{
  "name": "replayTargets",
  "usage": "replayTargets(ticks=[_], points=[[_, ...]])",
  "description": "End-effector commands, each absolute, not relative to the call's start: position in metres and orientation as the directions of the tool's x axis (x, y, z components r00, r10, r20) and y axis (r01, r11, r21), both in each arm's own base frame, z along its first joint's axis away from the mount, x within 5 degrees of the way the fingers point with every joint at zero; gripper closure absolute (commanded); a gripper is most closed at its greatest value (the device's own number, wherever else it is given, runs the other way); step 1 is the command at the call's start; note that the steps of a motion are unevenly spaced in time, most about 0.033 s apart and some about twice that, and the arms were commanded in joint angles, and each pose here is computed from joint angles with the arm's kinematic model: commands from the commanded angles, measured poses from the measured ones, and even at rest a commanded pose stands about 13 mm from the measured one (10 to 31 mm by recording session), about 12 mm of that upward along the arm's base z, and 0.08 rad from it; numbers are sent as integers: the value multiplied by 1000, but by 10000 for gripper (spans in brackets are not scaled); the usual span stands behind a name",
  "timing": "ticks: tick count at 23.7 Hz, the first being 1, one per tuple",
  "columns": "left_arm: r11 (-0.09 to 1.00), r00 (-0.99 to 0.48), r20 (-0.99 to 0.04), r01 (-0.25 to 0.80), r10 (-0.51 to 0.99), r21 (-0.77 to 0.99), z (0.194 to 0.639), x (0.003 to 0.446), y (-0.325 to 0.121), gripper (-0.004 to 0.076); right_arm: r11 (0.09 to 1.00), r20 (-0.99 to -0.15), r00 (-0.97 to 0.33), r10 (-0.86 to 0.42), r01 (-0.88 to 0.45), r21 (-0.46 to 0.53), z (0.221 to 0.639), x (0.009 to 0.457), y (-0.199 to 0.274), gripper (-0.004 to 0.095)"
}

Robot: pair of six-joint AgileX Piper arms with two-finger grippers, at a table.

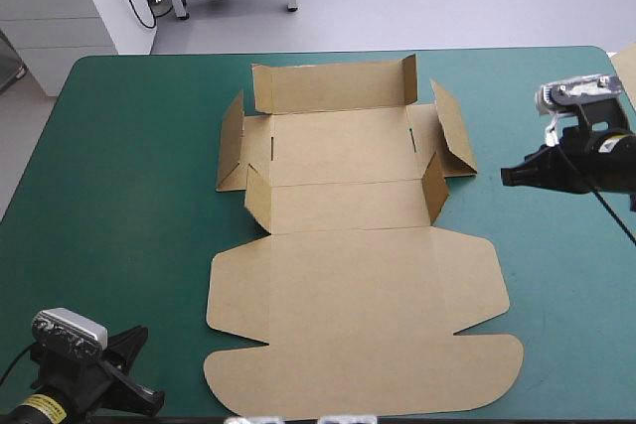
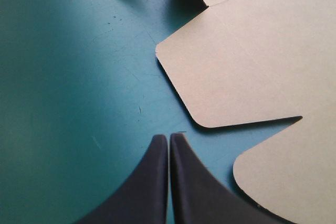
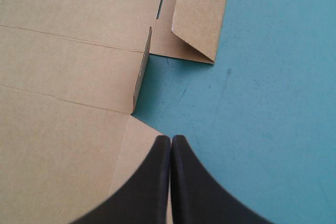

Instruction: Fold the box

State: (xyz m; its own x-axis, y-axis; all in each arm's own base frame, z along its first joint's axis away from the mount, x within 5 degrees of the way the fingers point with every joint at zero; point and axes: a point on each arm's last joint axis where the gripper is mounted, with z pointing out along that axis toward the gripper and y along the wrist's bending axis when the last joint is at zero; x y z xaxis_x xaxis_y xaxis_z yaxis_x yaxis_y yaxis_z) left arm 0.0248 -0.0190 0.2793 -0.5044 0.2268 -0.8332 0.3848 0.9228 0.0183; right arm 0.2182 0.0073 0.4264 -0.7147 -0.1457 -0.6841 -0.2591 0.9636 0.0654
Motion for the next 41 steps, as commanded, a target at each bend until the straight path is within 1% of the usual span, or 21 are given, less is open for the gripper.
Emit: replayTargets(ticks=[1,2,3,4,6,8,10,13,16,19,22,26,28,30,33,34,35,37,40,41], points=[[926,-441,-877,378,190,10,292,28,-20,731,952,-722,-681,-123,-286,108,443,247,11,923],[926,-441,-877,378,190,10,292,28,-20,731,938,-712,-695,-97,-302,167,441,259,15,923],[926,-441,-877,378,190,10,292,28,-20,731,925,-714,-694,-93,-325,196,442,268,19,922],[926,-441,-877,378,190,10,292,28,-20,731,919,-705,-700,-111,-342,195,439,280,25,917],[926,-441,-877,378,190,10,292,28,-20,731,917,-668,-724,-172,-365,159,430,300,42,905],[926,-441,-877,378,190,10,292,28,-20,731,925,-644,-726,-242,-372,71,418,321,60,905],[926,-441,-877,377,191,12,292,28,-20,731,935,-636,-721,-274,-354,0,412,339,73,905],[926,-441,-877,377,191,12,292,28,-20,731,939,-589,-761,-271,-344,12,401,353,80,905],[926,-440,-877,377,194,16,292,28,-20,731,937,-522,-803,-287,-349,21,390,363,82,899],[927,-438,-877,375,197,21,292,29,-20,731,947,-487,-833,-262,-318,34,379,369,82,831],[926,-438,-876,376,200,23,292,29,-20,731,955,-463,-855,-233,-291,56,369,375,84,708],[927,-437,-876,375,204,29,292,29,-19,731,961,-435,-876,-210,-266,71,358,382,86,517],[927,-437,-876,375,205,29,292,29,-19,731,958,-425,-882,-204,-269,99,353,385,89,453],[928,-435,-876,372,208,36,292,29,-19,731,953,-416,-887,-201,-276,127,349,386,92,433],[930,-434,-873,364,222,56,292,29,-17,731,949,-395,-898,-195,-275,156,341,389,95,438],[931,-433,-872,360,228,64,292,29,-17,731,950,-382,-903,-198,-272,150,336,391,95,438],[931,-433,-872,359,230,68,292,30,-16,731,954,-349,-914,-206,-267,138,324,393,94,438],[931,-433,-872,359,230,68,292,30,-16,731,952,-310,-928,-205,-262,155,311,393,95,438],[931,-432,-872,360,232,69,292,30,-16,731,952,-267,-940,-214,-262,157,295,395,96,438],[931,-432,-872,360,232,69,292,30,-16,731,952,-265,-940,-217,-264,156,294,396,96,438]])
